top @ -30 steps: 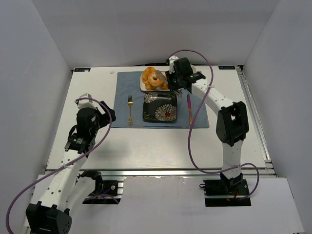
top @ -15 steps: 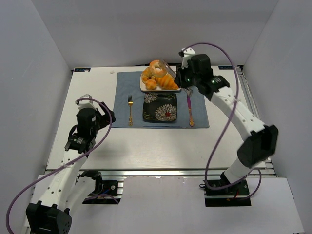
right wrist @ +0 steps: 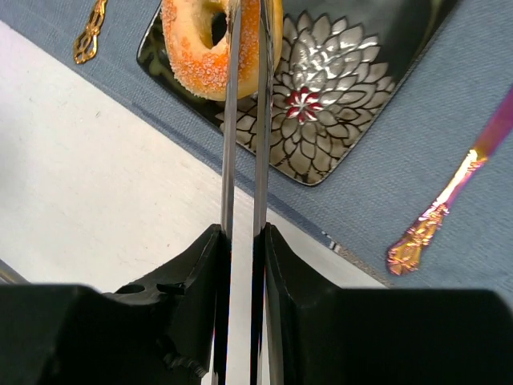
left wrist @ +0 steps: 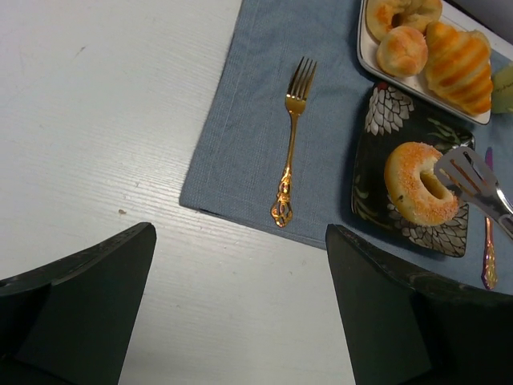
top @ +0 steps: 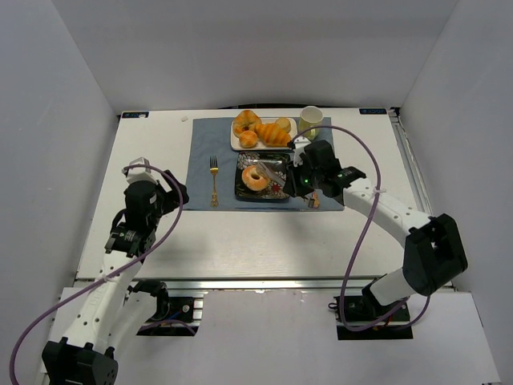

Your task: Place the bread

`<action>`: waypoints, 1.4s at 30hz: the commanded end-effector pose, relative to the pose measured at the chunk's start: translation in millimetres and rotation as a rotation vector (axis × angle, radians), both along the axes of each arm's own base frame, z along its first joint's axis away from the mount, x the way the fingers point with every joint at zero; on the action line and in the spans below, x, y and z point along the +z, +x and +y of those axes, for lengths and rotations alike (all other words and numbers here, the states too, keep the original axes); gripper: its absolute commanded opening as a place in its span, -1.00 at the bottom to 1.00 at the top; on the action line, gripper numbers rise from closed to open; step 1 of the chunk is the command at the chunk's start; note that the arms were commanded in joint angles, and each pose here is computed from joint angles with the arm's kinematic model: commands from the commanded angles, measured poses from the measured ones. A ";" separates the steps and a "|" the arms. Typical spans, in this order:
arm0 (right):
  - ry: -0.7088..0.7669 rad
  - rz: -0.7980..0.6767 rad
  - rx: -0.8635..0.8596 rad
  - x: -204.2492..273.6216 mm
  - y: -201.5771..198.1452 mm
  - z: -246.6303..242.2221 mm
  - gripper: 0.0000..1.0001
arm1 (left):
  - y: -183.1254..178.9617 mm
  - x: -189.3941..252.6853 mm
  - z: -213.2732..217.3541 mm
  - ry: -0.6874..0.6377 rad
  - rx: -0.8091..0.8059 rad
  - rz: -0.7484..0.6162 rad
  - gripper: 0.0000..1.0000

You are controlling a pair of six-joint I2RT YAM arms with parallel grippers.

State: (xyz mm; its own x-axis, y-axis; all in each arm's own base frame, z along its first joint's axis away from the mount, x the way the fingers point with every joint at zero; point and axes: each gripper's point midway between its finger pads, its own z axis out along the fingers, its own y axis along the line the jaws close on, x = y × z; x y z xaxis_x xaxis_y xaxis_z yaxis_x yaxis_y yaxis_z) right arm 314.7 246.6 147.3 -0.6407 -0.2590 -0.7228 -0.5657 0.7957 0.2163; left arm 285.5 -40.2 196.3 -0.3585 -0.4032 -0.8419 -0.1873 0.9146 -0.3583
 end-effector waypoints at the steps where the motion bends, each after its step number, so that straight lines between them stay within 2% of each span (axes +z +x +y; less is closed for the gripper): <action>1: 0.087 -0.074 0.019 17.6 10.1 21.7 -0.87 | -2.5 -3.1 -1.1 0.000 -0.005 0.003 0.96; 11: 0.042 -0.043 0.022 -16.8 5.4 26.7 -0.84 | -1.1 -5.7 -1.8 -0.001 -0.006 0.006 0.96; 17: 0.003 -0.042 0.005 -24.5 8.0 22.1 -0.70 | -1.7 -8.6 -1.6 0.002 -0.007 0.014 0.96; 22: 0.006 -0.052 0.004 -17.7 5.8 19.8 -0.21 | -1.0 -7.6 -1.8 -0.002 -0.006 0.009 0.96; 24: 0.015 -0.063 0.005 -11.9 5.1 19.6 -0.08 | -0.4 -6.6 -2.6 -0.007 -0.007 0.007 0.96; 37: 0.020 -0.121 -0.032 22.2 11.1 13.2 -0.03 | 0.3 -6.1 -2.7 -0.004 -0.008 0.011 0.96; 42: -0.048 -0.235 -0.086 53.6 34.4 2.4 -0.03 | 1.3 -5.0 -2.8 -0.002 -0.009 0.010 0.96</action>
